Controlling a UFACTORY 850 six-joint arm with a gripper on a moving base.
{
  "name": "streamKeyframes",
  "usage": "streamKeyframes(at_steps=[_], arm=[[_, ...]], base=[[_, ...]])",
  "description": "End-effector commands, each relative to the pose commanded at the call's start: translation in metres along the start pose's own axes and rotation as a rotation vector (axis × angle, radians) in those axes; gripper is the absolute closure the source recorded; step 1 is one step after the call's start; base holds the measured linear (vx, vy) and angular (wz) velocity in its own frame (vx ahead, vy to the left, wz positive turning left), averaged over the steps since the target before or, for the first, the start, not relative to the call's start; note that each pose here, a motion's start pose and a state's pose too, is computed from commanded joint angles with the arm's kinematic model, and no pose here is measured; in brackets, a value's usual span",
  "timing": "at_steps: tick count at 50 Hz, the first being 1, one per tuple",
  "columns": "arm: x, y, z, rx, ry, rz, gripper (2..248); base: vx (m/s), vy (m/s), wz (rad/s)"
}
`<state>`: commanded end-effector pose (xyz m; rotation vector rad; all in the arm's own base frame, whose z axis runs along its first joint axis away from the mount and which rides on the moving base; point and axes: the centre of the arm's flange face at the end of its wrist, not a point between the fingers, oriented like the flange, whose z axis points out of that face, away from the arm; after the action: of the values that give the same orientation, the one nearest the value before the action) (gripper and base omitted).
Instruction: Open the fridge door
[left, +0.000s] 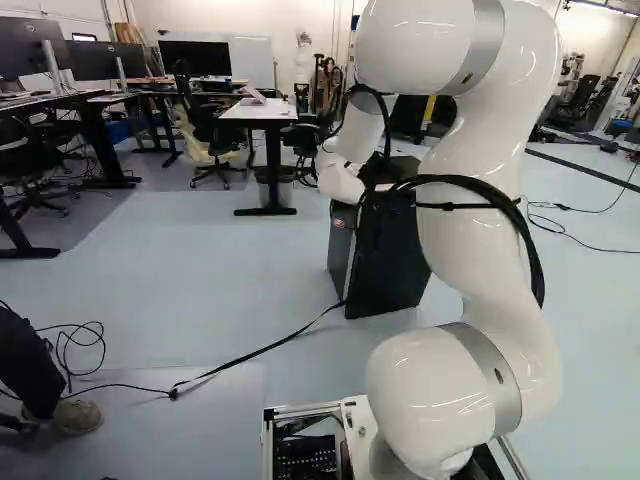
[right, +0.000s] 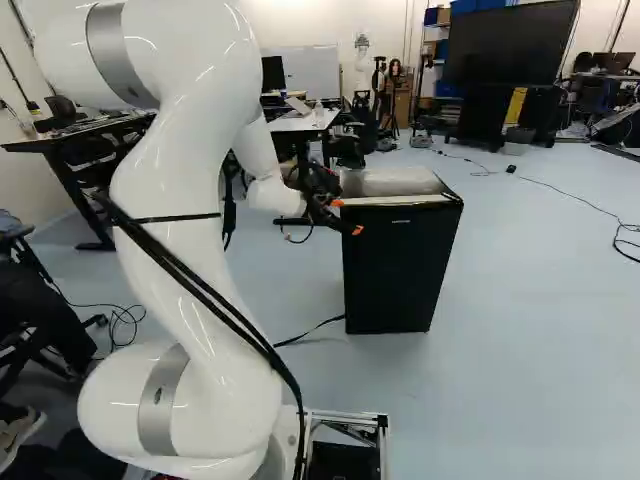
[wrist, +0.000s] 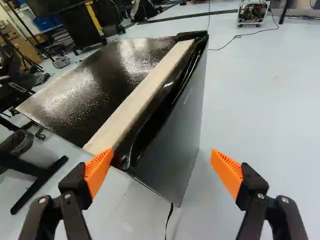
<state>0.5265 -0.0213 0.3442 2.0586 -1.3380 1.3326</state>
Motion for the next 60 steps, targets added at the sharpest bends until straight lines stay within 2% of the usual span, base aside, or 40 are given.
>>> streamKeyframes(at_steps=[16,51,60], arm=[[0.0,0.035,-0.008,-0.104,-0.039,0.065,3],[-0.007,0.117,-0.028,-0.414,-0.161,0.312,3],[-0.007,0.131,-0.031,-0.45,-0.167,0.336,3]], base=[[-0.001,-0.001,-0.007],[0.0,0.0,-0.001],[0.0,0.0,0.0]])
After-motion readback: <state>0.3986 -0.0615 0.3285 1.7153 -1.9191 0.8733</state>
